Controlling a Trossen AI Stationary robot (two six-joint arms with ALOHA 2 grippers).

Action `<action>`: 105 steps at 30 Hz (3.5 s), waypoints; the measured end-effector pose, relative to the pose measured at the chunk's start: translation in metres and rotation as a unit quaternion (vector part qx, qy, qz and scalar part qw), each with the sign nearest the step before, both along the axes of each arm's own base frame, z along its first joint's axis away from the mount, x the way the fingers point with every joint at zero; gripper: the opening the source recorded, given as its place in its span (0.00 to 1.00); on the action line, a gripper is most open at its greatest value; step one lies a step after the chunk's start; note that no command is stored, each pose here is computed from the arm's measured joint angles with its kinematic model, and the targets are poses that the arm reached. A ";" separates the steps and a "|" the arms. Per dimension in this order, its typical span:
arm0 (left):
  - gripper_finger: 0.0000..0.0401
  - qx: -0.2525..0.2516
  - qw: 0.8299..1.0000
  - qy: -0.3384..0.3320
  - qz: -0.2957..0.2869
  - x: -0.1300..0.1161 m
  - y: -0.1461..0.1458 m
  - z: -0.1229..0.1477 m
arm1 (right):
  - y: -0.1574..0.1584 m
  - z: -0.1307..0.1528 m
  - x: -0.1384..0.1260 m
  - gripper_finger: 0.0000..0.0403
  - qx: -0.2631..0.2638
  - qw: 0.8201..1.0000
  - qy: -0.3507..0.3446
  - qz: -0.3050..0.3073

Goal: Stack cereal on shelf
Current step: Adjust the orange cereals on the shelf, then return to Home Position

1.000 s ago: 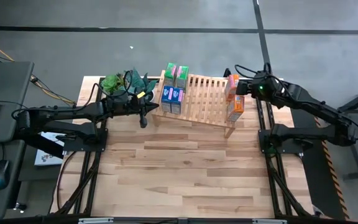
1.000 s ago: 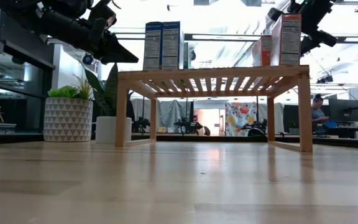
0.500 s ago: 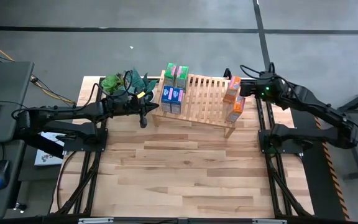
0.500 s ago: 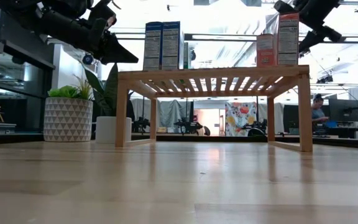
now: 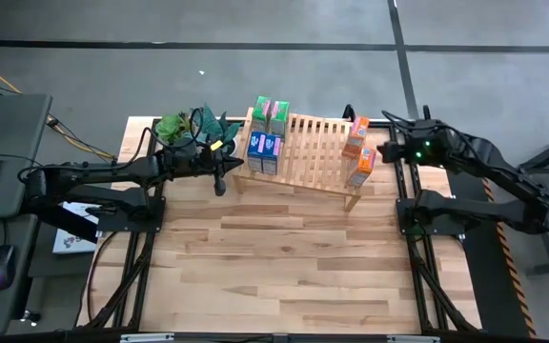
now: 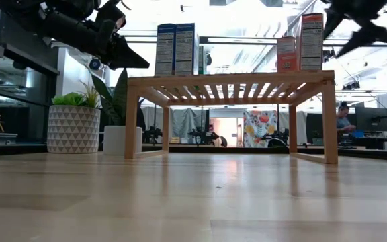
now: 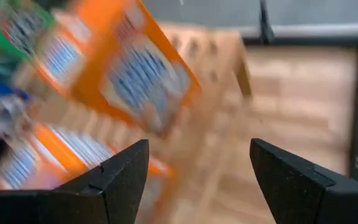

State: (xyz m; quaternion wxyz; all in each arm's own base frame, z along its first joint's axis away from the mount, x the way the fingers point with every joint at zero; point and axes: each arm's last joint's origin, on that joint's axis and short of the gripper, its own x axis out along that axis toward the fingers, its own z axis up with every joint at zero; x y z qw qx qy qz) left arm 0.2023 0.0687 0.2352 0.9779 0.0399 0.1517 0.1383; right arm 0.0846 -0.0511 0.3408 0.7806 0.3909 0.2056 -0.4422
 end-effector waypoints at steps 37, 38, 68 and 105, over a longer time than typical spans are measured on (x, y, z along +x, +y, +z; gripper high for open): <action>0.00 0.013 1.000 0.000 -0.004 0.000 0.000 0.001 | 0.024 -0.035 0.023 0.68 0.033 0.998 -0.017 0.053; 0.00 0.013 1.000 0.000 -0.004 0.000 0.000 0.001 | 0.024 -0.035 0.024 0.68 0.034 0.998 -0.017 0.053; 0.00 0.035 0.997 -0.022 0.064 -0.034 -0.007 0.052 | 0.024 -0.025 0.000 0.68 -0.038 0.998 -0.051 0.019; 0.00 -0.108 0.971 -0.192 -0.097 -0.104 -0.073 -0.063 | 0.043 -0.041 -0.011 0.68 -0.071 0.966 -0.097 0.228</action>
